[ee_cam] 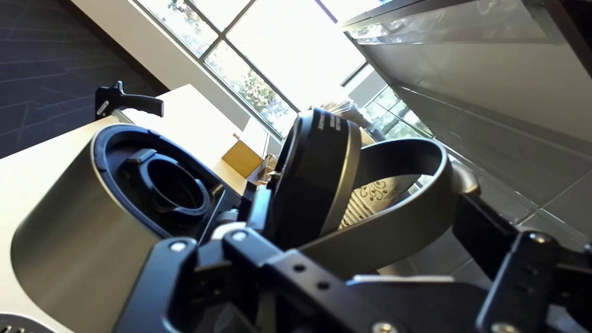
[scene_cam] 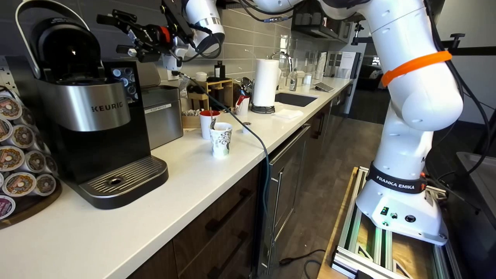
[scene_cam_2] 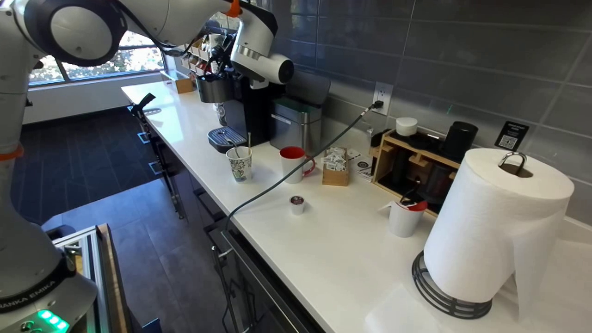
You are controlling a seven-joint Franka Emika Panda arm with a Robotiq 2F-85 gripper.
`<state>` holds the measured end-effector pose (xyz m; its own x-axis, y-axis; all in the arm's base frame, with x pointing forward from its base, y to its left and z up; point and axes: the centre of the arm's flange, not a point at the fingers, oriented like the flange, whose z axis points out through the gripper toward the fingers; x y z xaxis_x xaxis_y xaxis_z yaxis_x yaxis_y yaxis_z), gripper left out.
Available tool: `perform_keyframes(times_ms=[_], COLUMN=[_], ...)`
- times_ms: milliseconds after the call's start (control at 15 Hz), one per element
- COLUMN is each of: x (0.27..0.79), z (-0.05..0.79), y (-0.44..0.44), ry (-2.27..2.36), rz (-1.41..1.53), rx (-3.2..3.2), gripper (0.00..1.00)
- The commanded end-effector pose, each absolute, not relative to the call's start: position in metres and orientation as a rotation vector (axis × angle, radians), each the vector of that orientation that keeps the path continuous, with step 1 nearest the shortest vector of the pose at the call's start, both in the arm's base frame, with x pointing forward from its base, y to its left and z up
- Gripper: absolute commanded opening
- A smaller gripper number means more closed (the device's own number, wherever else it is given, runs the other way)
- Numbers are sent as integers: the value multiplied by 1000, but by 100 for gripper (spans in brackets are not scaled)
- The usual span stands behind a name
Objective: Close the lid of the coffee maker
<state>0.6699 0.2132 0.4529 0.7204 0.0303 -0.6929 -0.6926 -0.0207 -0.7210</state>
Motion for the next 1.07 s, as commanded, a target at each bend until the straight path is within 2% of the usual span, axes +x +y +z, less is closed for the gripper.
perform_keyframes(times_ms=[0, 400, 733, 1000], x=[646, 671, 697, 732], z=[452, 471, 484, 502], y=[208, 242, 269, 245], ry=[591, 490, 359, 349], rz=[506, 244, 248, 284], rx=[-1471, -1437, -1492, -1503], gripper=[100, 100, 100, 100])
